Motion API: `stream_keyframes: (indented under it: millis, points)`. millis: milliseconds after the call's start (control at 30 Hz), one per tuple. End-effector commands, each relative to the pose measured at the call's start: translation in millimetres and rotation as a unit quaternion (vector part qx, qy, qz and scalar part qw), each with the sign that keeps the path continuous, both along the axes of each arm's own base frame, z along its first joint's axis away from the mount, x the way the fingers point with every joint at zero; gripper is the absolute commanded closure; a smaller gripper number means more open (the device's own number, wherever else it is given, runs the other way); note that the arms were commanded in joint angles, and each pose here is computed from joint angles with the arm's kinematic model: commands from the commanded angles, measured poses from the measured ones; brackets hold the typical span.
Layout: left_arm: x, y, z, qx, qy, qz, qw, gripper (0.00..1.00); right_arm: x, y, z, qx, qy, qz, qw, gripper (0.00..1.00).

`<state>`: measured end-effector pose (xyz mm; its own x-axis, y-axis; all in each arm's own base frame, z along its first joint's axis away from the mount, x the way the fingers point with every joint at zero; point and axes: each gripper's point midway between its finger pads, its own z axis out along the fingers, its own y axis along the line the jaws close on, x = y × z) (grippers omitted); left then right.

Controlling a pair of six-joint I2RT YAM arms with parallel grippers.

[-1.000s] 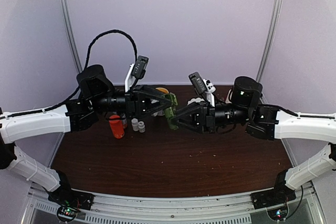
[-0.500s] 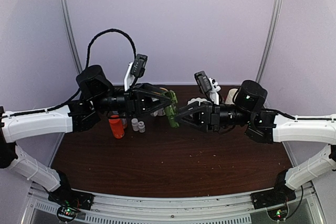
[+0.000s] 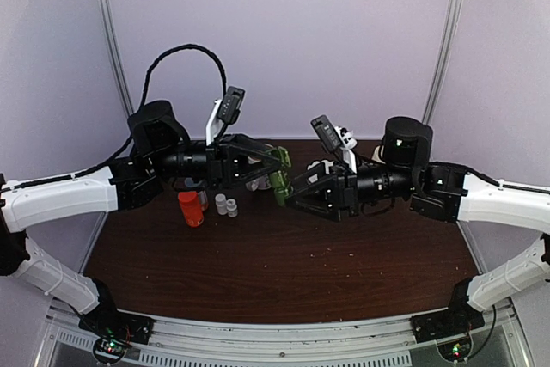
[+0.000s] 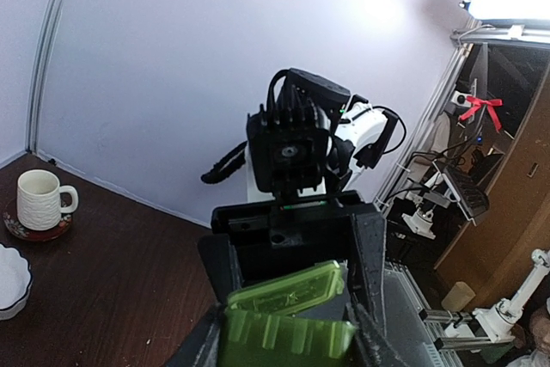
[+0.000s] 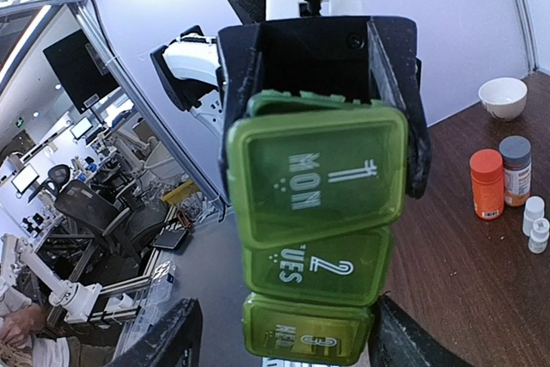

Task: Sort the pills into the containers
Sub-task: Pass from the left arm to the right, then pass from the right arm to the left

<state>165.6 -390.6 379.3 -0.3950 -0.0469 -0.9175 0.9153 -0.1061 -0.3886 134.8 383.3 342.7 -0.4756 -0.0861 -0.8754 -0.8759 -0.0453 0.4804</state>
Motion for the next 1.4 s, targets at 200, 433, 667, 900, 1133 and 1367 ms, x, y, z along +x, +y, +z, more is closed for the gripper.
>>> stream_keyframes:
  millis: [200,433,667,900,1133,1367]
  points:
    - [4.1,-0.1,6.9,-0.004,-0.015,0.008,1.0,0.72,7.7,11.8,-8.1,-0.026,0.001,-0.012,1.0,0.59]
    - [5.8,4.6,5.4,-0.005,-0.014,0.024,1.0,0.25,8.5,11.1,-6.9,-0.014,0.006,-0.016,1.0,0.68]
    - [4.9,17.1,1.8,-0.006,-0.008,0.046,0.999,0.02,10.6,7.0,-4.4,-0.01,-0.007,-0.03,0.999,0.69]
    - [-3.0,13.4,-6.1,-0.019,0.014,0.011,1.0,0.33,7.4,6.6,4.0,0.011,-0.009,-0.023,1.0,0.69]
    - [-4.4,9.5,-8.6,-0.017,0.017,-0.004,1.0,0.35,7.3,6.7,4.3,0.011,-0.007,-0.022,1.0,0.69]
    - [-4.0,6.6,-13.8,-0.008,0.021,-0.01,1.0,0.49,8.7,7.3,4.1,0.01,-0.008,-0.025,1.0,0.69]
